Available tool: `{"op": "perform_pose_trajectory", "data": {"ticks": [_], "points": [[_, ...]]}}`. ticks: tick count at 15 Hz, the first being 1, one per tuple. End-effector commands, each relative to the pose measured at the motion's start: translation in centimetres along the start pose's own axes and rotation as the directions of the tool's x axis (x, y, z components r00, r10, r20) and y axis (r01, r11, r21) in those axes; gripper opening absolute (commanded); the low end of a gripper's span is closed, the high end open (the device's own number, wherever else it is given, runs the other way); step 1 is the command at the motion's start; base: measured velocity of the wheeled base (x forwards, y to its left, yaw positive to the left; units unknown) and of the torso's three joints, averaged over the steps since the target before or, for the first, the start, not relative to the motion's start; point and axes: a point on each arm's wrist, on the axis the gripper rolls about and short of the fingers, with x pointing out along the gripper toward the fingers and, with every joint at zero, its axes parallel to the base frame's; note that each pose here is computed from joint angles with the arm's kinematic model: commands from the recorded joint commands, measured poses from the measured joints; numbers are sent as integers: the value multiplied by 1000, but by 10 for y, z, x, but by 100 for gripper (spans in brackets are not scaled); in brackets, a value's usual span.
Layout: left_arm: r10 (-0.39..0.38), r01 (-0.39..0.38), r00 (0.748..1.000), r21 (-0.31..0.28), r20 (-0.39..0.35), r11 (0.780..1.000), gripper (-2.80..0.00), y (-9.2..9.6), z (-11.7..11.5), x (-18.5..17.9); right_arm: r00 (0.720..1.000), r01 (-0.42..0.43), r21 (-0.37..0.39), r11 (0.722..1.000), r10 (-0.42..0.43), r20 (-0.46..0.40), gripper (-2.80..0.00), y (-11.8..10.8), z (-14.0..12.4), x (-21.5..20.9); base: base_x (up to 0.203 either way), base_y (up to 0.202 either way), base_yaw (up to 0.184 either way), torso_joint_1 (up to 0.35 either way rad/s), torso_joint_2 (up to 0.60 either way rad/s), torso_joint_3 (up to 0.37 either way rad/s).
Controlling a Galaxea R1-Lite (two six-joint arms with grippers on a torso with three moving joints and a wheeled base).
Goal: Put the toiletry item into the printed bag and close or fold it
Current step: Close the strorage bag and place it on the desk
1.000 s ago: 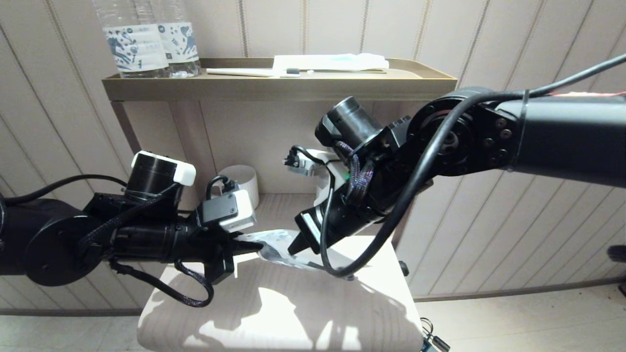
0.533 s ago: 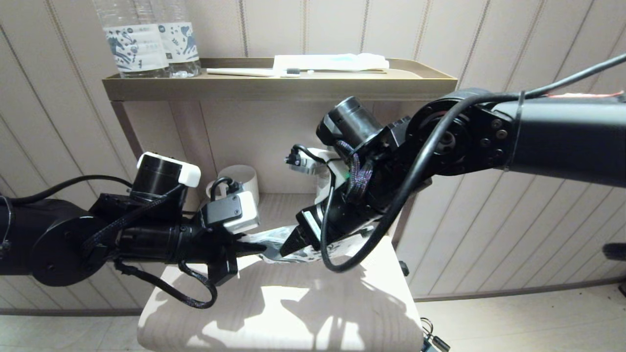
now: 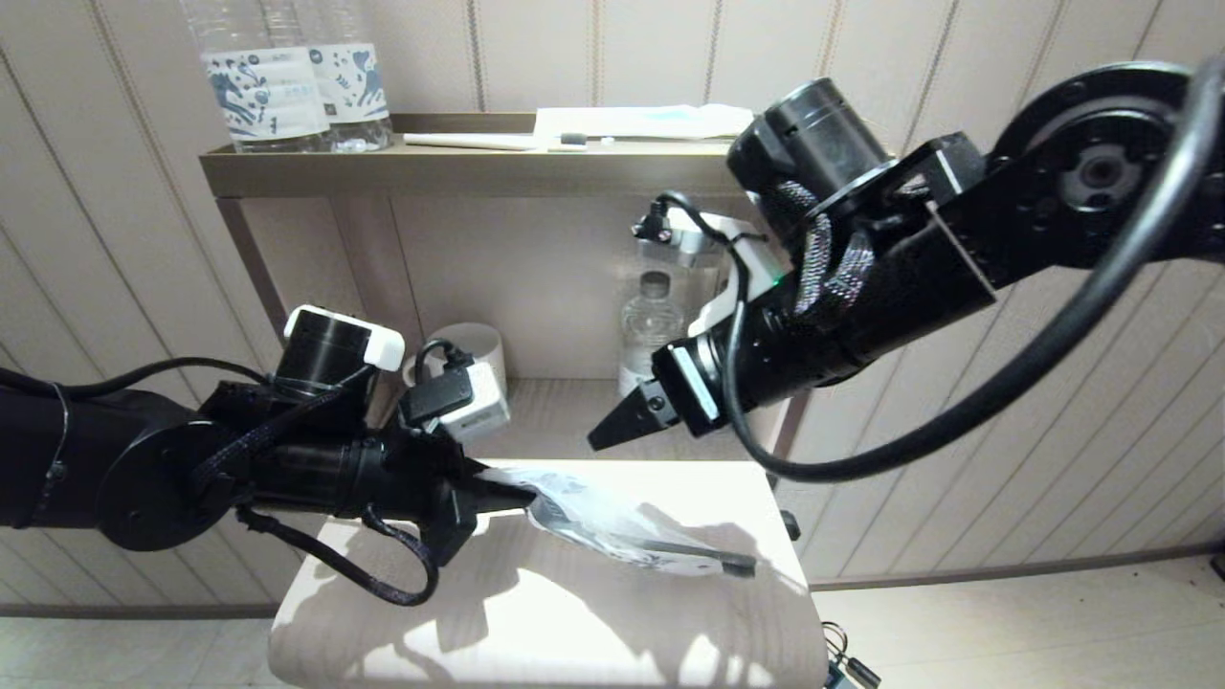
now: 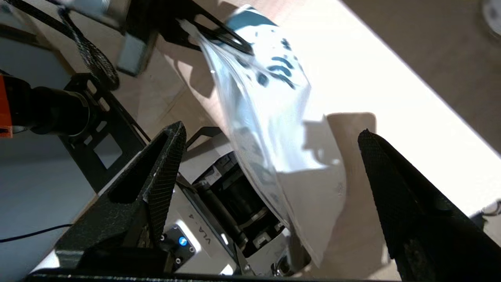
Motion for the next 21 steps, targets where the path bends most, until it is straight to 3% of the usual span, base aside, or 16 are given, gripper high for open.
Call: {"op": "perform_pose_trajectory", "data": {"ticks": [1, 4, 7, 9, 10, 15, 21], "points": [[-11, 11, 1000, -53, 7, 999, -280, 5, -8, -5, 999, 22, 21, 1000, -22, 23, 0, -4, -10, -30, 0, 0, 0, 0, 0, 0], [-14, 20, 999, -133, 44, 991, -280, 13, -7, -11, 999, 49, 73, 996, -50, 14, 0, -18, -27, -49, 0, 0, 0, 0, 0, 0], [-12, 23, 998, -154, 69, 988, -280, 18, -1, -12, 998, -54, 70, 996, 51, 39, 0, -11, -33, -67, 0, 0, 0, 0, 0, 0], [-9, 23, 997, -177, 79, 984, -280, 20, 2, -13, 997, -71, 100, 992, 68, 36, 0, -7, -34, -68, 0, 0, 0, 0, 0, 0], [-15, 30, 996, -180, 84, 983, -280, 21, 3, -12, 997, -69, 151, 986, 64, 41, -280, -7, -35, -71, 0, 0, 0, 0, 0, 0], [-1, 17, 997, -192, 81, 981, -280, 30, 0, -9, 998, -29, 205, 978, 18, 54, -280, -8, -33, -73, 0, 0, 0, 0, 0, 0], [23, -3, 996, -215, 88, 977, -280, 38, 1, -12, 998, 15, 216, 976, -3, -57, -280, -9, -44, -43, 0, 0, 0, 0, 0, 0]]}}
